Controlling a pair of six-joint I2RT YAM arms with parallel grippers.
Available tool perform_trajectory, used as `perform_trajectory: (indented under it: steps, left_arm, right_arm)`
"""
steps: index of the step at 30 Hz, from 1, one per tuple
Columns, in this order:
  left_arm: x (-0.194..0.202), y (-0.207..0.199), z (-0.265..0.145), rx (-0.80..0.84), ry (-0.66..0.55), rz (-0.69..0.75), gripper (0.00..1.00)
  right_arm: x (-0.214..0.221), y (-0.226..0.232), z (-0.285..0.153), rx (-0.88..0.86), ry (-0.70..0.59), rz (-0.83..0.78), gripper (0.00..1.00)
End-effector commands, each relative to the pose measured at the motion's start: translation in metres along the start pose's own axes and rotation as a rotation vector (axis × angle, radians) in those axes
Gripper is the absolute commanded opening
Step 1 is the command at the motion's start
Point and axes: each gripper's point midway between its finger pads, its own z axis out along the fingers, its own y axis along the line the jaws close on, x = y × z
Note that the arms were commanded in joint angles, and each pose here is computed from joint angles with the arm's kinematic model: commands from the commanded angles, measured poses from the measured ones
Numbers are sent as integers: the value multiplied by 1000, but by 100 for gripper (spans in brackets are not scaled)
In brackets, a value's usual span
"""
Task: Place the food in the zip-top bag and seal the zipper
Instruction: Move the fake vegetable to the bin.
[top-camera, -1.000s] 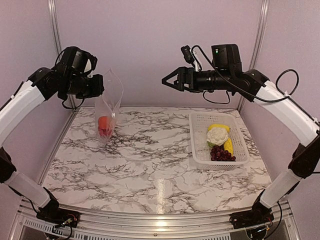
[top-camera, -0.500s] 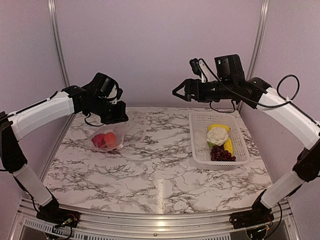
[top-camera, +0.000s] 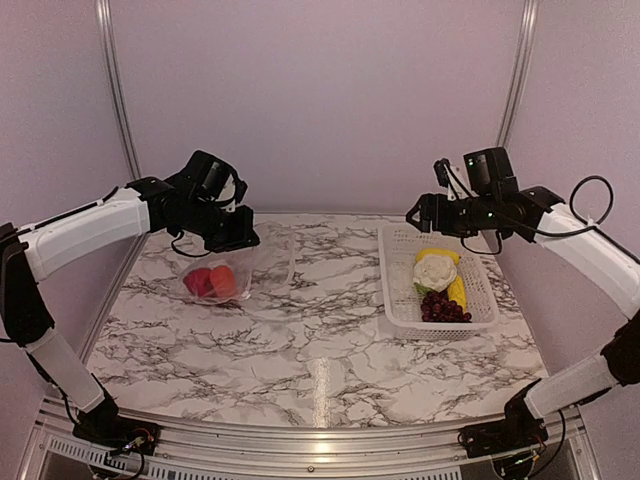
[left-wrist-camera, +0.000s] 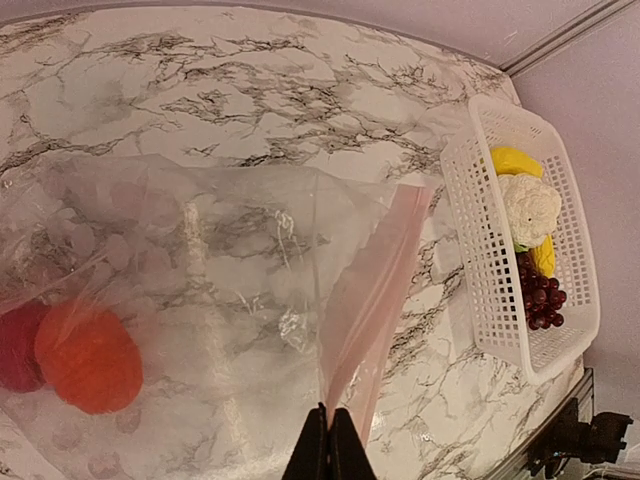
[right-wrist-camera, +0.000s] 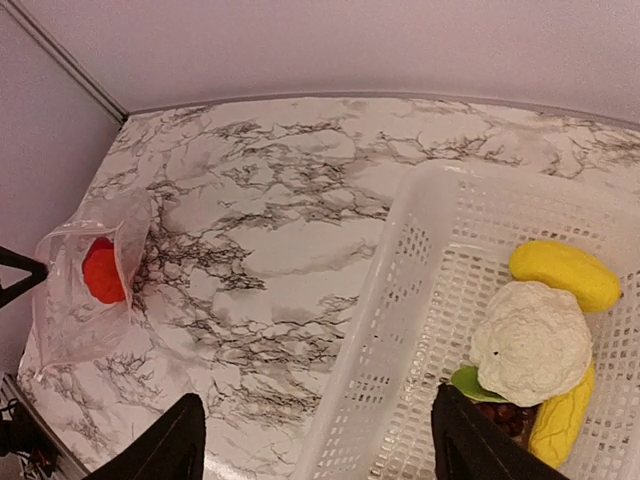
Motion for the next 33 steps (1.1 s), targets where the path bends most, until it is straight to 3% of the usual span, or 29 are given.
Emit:
perform_trajectory:
  steps: [1, 5, 14, 26, 33]
  left_arm:
    - [-3, -5, -11, 29, -26, 14, 0]
    - [-1, -4, -11, 29, -24, 23, 0]
    - [1, -3, -12, 31, -22, 33, 0]
    - [5, -1, -15, 26, -13, 37, 0]
    - [4, -1, -14, 20, -16, 33, 0]
  right_arm:
    - [3, -92, -18, 287, -29, 114, 73]
    - [16, -156, -23, 501, -9, 110, 69]
    - [34, -226, -11, 795, 152, 16, 68]
    - [62, -254, 46, 799, 334, -22, 68]
    - [69, -210, 88, 617, 367, -37, 67]
